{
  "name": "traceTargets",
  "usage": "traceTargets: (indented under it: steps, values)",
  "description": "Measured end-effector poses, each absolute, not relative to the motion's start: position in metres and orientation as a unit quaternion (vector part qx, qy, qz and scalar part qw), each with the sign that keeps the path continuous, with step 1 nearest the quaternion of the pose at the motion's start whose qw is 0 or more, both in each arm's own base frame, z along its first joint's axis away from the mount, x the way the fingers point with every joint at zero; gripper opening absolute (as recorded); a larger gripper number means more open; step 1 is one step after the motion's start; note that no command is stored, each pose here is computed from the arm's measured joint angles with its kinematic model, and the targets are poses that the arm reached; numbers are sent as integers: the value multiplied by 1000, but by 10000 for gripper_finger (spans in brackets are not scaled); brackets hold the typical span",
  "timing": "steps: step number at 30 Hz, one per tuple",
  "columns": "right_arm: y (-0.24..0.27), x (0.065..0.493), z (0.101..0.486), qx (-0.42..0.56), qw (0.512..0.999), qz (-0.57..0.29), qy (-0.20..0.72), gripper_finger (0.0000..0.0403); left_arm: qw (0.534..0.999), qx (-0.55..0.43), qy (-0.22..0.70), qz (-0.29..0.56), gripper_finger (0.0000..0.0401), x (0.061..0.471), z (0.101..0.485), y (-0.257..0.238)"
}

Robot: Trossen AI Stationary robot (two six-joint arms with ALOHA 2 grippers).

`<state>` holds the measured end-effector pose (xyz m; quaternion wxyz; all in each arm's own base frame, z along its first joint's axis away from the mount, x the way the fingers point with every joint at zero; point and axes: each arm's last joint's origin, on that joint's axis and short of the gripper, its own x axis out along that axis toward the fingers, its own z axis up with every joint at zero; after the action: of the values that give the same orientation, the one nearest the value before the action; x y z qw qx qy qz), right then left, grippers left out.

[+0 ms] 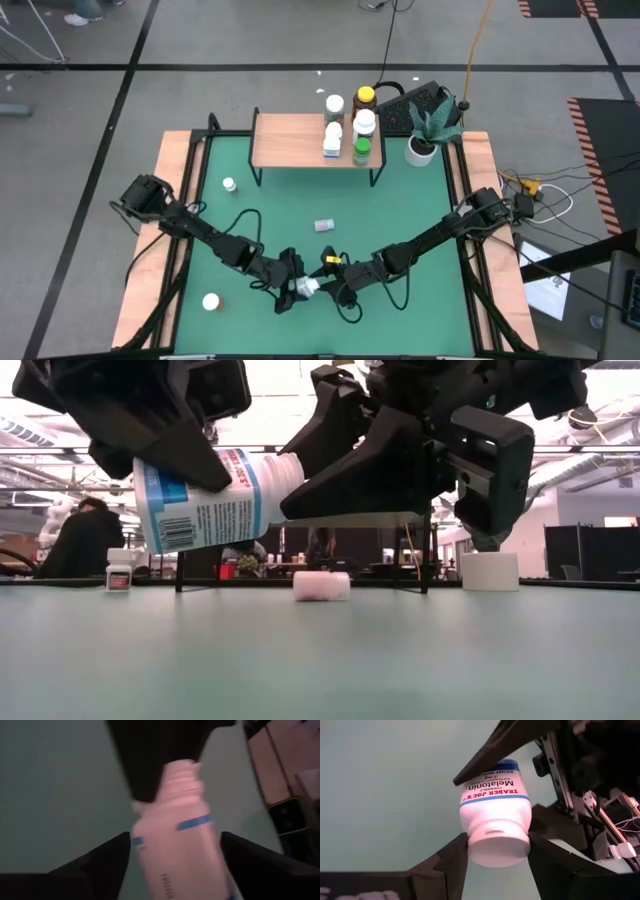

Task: Pick and place medicine bottles onto shelf by color
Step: Put the blue white medicine bottle on the shelf

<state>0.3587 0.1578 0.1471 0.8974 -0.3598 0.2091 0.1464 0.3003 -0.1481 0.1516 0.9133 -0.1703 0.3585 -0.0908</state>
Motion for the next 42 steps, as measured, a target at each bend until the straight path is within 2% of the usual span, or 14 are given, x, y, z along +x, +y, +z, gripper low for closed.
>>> traceTargets:
  steps: [6, 9, 15, 18, 21, 27, 34, 38, 42]
  values:
    - [158, 359, 148, -361, 897, 146, 208, 178, 912, -165, 359, -108, 184, 300, 152, -150]
    - [158, 359, 149, -351, 902, 141, 206, 179, 912, -164, 361, -107, 146, 300, 151, -150]
    - [158, 358, 155, -287, 929, 111, 206, 205, 918, -157, 350, -99, 155, 300, 153, -150]
    - [154, 356, 167, -244, 944, 85, 204, 223, 927, -152, 333, -83, 174, 301, 158, -148]
    - [149, 352, 183, -196, 960, 44, 193, 235, 938, -138, 311, -67, 171, 300, 166, -146]
    - [126, 327, 220, -63, 994, -31, 82, 231, 963, -110, 247, -11, 145, 295, 196, -138]
    - [92, 264, 199, 74, 993, -30, -88, 228, 984, -51, 162, 48, 159, 296, 217, -131]
    - [85, 254, 184, 94, 992, 12, -88, 229, 990, -13, 124, 59, 162, 301, 225, -125]
    - [87, 261, 183, 68, 995, 18, -66, 229, 992, -10, 106, 70, 160, 305, 229, -118]
